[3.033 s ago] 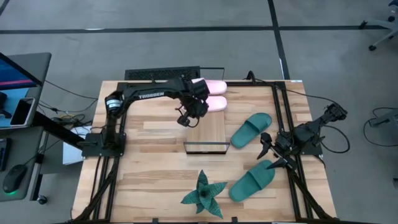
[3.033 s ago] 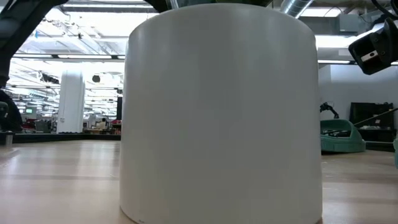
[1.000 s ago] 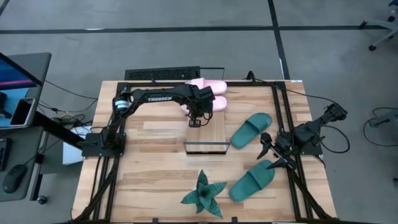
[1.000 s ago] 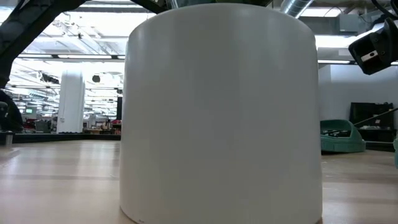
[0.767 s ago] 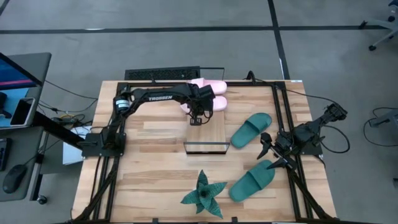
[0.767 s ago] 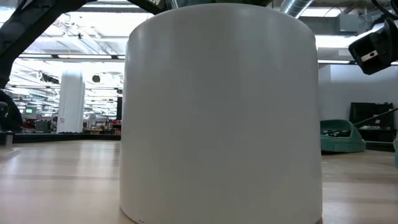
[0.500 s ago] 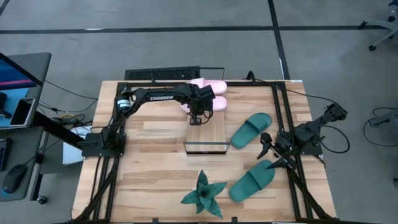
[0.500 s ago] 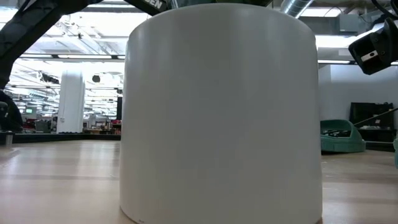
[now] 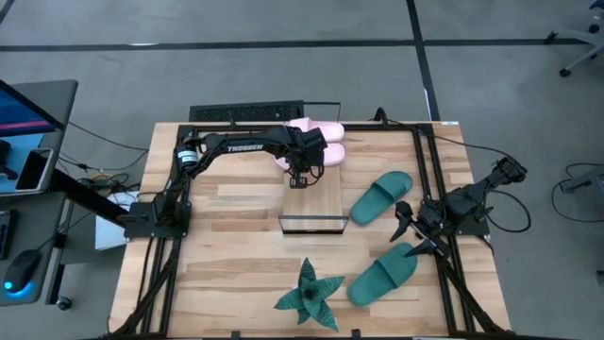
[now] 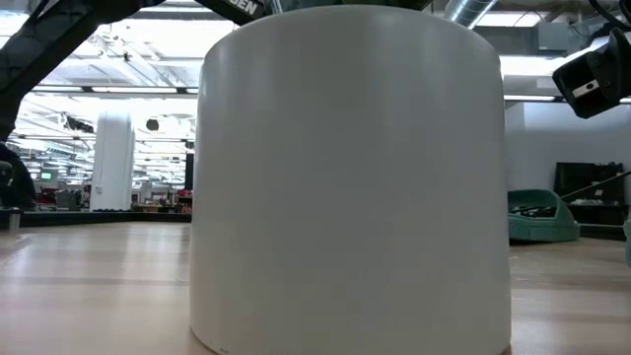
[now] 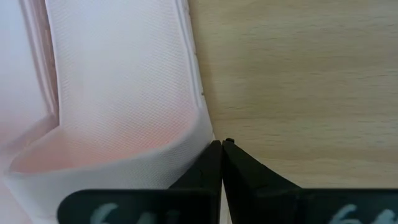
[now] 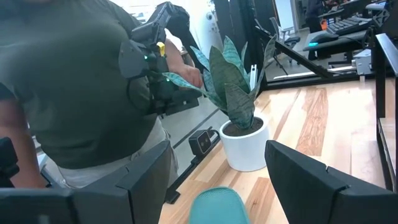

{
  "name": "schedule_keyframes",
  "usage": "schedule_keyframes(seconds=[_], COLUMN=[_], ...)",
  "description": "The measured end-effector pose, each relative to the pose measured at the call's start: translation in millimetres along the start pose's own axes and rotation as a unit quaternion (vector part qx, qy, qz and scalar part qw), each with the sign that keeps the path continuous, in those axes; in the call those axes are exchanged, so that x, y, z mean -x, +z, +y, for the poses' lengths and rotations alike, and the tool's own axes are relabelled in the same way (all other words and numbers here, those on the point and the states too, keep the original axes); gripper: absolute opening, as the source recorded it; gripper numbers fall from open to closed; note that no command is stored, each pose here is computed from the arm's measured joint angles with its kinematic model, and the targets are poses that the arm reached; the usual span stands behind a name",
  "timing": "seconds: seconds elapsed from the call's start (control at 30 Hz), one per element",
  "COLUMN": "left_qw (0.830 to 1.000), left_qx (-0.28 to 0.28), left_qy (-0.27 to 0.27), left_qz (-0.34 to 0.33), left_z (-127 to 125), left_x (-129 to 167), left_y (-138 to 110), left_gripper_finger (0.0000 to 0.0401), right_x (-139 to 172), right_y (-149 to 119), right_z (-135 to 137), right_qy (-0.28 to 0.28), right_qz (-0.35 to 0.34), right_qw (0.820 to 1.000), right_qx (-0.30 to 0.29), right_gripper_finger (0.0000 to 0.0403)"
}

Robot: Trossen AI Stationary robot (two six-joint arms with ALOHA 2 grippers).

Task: Pick and place slides into the shelf
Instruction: Put the pink slipper on the shelf

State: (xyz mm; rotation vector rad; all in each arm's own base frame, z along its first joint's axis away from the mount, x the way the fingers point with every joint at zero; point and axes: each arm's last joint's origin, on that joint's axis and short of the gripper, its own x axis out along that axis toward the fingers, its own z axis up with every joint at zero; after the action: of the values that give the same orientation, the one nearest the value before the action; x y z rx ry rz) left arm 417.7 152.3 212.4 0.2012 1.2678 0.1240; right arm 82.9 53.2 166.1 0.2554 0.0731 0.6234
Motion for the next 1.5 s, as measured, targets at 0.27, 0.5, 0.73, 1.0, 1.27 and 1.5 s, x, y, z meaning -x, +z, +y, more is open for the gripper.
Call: schedule_keyframes(seconds=[0.27, 0.5, 0.73, 1.0, 1.27, 1.5], left_qw=[1.0, 1.0, 1.0, 1.0, 1.0, 1.0], left_qx=[0.001, 0.003, 0.0, -0.009, -0.009, -0.013], left_qy=[0.008, 0.007, -0.004, -0.009, -0.015, -0.019], left_qz=[-0.001, -0.004, -0.005, -0.001, -0.004, -0.004], left_z=[6.1, 9.2, 9.3, 8.7, 7.7, 4.6], left_x=[-0.5, -0.8, -0.9, -0.9, -0.8, -0.6], left_y=[-1.6, -2.7, -3.5, -4.3, -4.0, -2.8], left_gripper_finger=[0.0, 0.0, 0.0, 0.0, 0.0, 0.0], right_x=[0.0, 0.0, 0.0, 0.0, 0.0, 0.0], right_y=[0.0, -0.1, 0.0, 0.1, -0.1, 0.0], right_z=[0.0, 0.0, 0.0, 0.0, 0.0, 0.0], right_qy=[0.0, 0.0, 0.0, 0.0, 0.0, 0.0], right_qz=[0.0, 0.0, 0.0, 0.0, 0.0, 0.0], right_qw=[1.0, 1.0, 1.0, 1.0, 1.0, 1.0], right_qx=[0.0, 0.0, 0.0, 0.0, 0.0, 0.0], right_gripper_finger=[0.0254, 0.0254, 0.0254, 0.0254, 0.0254, 0.0254])
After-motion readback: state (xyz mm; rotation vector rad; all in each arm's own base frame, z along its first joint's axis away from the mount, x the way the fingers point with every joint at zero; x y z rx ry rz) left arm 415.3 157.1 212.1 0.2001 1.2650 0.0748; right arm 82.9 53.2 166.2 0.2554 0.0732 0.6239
